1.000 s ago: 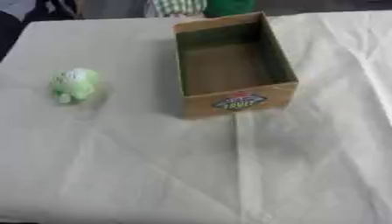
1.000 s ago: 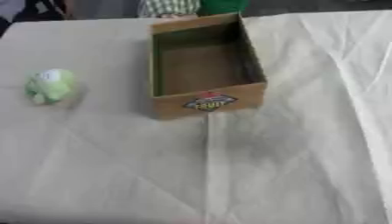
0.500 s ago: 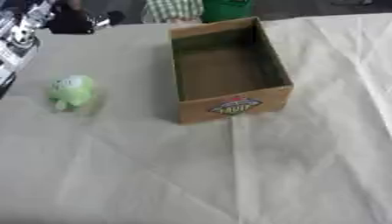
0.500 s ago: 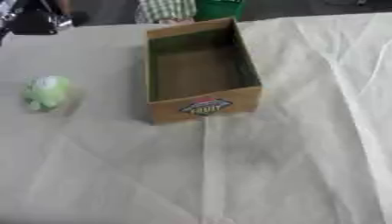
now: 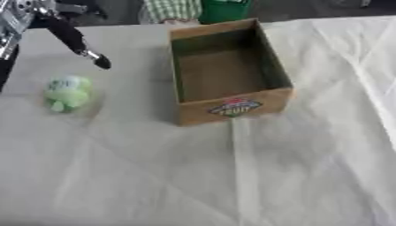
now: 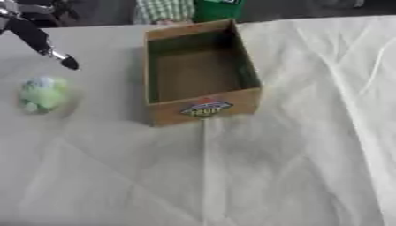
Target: Pick up objects on the table and place them in the box.
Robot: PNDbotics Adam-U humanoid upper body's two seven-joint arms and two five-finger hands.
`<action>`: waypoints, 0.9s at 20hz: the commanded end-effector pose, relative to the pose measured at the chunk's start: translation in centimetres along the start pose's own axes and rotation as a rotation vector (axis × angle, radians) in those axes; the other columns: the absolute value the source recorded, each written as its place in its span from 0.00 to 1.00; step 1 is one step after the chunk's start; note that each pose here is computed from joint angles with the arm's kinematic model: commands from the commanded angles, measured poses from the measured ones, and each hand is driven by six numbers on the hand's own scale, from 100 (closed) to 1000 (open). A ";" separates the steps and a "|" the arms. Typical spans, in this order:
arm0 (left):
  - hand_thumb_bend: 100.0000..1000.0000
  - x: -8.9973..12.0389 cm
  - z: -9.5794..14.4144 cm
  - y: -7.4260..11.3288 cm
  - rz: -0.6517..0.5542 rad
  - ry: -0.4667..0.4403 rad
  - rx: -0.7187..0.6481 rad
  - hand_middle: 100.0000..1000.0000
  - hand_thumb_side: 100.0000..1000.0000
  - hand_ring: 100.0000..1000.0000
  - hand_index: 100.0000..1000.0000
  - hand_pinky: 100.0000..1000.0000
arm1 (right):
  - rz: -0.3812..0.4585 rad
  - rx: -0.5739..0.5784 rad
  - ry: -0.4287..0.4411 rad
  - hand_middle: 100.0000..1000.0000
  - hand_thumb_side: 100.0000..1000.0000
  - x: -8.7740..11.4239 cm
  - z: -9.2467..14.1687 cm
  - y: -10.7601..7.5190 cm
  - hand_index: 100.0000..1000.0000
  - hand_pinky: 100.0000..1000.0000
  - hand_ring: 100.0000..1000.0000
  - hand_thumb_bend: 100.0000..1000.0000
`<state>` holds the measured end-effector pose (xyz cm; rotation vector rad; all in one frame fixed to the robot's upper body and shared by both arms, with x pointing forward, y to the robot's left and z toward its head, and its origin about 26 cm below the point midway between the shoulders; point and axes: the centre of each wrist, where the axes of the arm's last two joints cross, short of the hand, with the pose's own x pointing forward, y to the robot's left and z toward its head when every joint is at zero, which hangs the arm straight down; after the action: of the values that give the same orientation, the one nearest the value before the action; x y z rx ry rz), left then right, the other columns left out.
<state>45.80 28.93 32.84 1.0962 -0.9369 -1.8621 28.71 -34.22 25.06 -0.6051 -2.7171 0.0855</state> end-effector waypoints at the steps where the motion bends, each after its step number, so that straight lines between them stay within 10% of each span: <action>1: 0.85 -1.2 1.2 0.9 -0.032 0.033 -0.022 0.92 0.69 0.94 1.00 0.75 | 0.017 0.015 -0.034 0.68 0.51 0.5 -0.8 -0.5 0.85 0.80 0.63 0.00; 18: 0.81 -4.8 2.8 -5.5 -0.097 0.116 -0.216 0.92 0.60 0.93 1.00 0.74 | 0.028 0.016 -0.037 0.68 0.52 0.6 -0.9 -0.6 0.85 0.80 0.63 0.00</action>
<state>44.33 35.12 28.73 1.1053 -0.6732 -1.8662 28.64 -34.34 24.97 -0.6157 -2.7108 0.0917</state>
